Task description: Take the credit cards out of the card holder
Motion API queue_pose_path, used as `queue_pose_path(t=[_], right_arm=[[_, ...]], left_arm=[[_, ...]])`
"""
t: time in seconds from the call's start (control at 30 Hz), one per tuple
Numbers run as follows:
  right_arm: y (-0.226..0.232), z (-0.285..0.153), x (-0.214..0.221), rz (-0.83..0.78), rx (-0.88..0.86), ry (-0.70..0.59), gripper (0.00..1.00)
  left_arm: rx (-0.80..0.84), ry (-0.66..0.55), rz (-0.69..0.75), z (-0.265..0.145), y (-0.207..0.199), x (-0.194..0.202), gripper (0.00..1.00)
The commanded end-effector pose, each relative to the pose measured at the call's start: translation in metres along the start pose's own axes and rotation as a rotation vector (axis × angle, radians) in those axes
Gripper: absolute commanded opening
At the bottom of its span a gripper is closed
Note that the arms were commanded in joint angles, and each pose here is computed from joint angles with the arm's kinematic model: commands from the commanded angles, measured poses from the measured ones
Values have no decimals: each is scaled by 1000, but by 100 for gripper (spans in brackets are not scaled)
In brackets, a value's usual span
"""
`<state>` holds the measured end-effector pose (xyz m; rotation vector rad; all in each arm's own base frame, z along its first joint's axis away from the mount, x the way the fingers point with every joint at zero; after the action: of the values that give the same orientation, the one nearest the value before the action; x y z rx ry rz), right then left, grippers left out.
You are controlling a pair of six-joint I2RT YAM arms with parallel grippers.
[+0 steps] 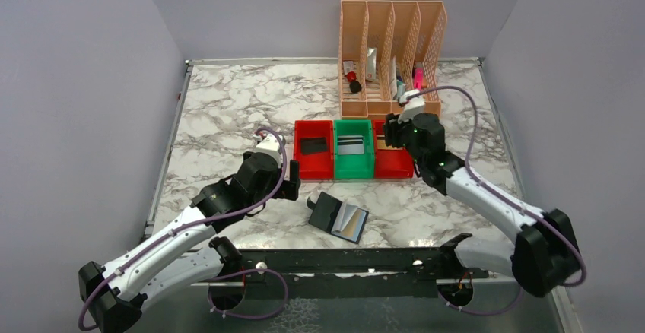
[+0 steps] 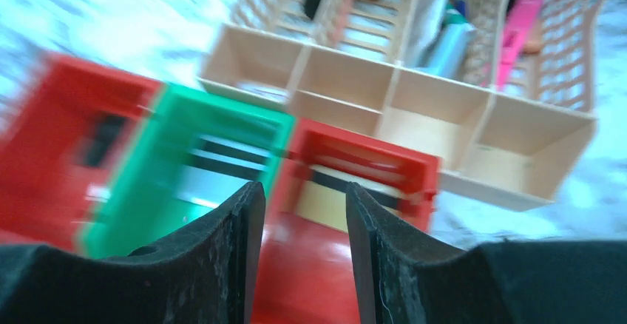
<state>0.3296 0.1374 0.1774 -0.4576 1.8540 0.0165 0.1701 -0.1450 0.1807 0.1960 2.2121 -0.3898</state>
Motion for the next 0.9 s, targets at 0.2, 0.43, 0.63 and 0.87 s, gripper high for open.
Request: queue_pose_path(t=[0.2,0.43,0.63,0.87], right_arm=[[119,-97,33,839,-759,193,42],[146,-125,83,838,-841,364,42],[148,-136,105,832,-784,412,36],[146,-149,118,784,-791,468,23]], left_arm=[[46,50,-2,5,-8,8,99],[57,117,-81,18,-16,23,95],[130,162,-159,30,-25,46,88],[220,151,-207,28,-33,54,75]])
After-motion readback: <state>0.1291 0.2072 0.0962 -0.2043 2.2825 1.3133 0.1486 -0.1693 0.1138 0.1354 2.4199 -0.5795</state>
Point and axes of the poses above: each gripper's point midway between its finger pads, its own z axis out along the fingers, its own y axis along the line the jaws close on, x = y × z, the point moved 4 cm from there along -z, back along the fingers, and after that the axes turned 3 degrees about -z, right-handed, at the moved point
